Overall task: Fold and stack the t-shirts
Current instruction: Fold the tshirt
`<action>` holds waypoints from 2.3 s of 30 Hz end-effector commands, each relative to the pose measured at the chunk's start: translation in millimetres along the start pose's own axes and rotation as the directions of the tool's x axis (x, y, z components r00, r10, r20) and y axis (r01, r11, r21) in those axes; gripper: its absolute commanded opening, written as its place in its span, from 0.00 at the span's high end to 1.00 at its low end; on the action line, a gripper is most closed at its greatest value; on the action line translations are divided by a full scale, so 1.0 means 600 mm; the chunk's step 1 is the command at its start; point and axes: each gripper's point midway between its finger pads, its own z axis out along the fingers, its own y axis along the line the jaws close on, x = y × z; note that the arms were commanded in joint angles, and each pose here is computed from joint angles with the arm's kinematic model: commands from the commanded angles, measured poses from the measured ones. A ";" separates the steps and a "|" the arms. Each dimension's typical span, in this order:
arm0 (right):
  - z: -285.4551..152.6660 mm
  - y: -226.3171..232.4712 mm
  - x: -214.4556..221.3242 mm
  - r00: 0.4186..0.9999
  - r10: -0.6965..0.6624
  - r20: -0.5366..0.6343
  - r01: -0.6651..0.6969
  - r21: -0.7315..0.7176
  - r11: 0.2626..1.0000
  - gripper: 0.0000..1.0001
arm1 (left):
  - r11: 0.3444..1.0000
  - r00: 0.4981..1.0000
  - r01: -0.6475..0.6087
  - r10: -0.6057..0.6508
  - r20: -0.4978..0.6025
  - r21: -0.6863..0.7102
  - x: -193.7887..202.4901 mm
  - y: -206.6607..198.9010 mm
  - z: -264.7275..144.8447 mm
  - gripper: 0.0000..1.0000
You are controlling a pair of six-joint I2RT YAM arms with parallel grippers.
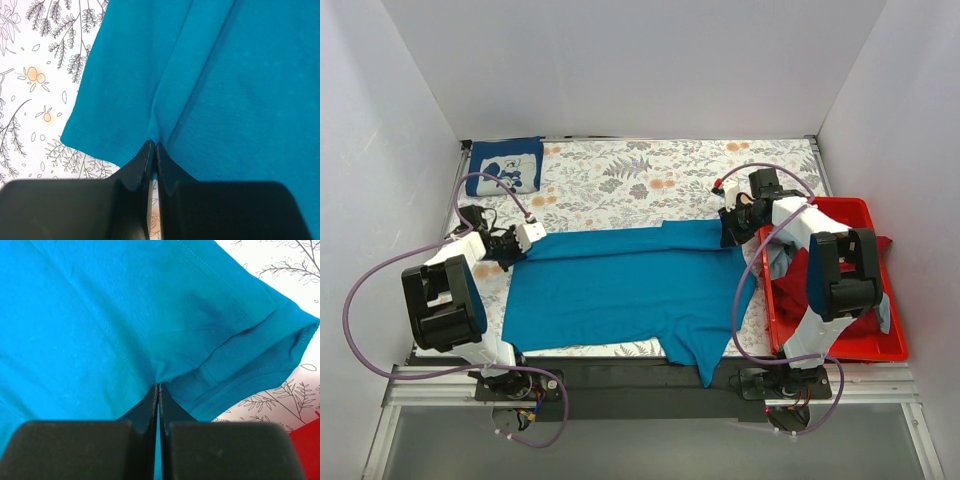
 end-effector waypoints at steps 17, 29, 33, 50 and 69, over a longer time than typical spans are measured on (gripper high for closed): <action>-0.018 0.000 -0.024 0.998 -0.057 0.022 0.057 0.024 0.998 0.99 | 1.000 1.000 -0.012 0.012 -0.010 0.001 -0.015 0.010 -0.026 1.00; 0.014 0.014 0.019 0.993 -0.033 -0.114 0.026 -0.065 0.998 0.63 | 0.993 0.998 0.048 -0.045 -0.036 0.105 -0.011 -0.009 -0.033 0.72; -0.017 0.037 -0.015 0.996 -0.076 -0.048 0.071 -0.105 0.992 0.60 | 0.986 0.992 0.109 -0.117 0.052 0.129 -0.059 -0.001 -0.066 0.68; 0.042 -0.028 -0.061 0.997 0.016 -0.078 -0.020 -0.042 0.999 0.70 | 0.808 0.807 0.589 -0.587 -0.067 0.010 -0.056 0.080 0.033 0.68; 0.049 -0.052 -0.201 0.996 0.020 0.088 -0.020 -0.006 1.000 0.61 | 0.737 0.738 0.674 -0.675 -0.013 -0.043 -0.074 0.220 0.076 0.73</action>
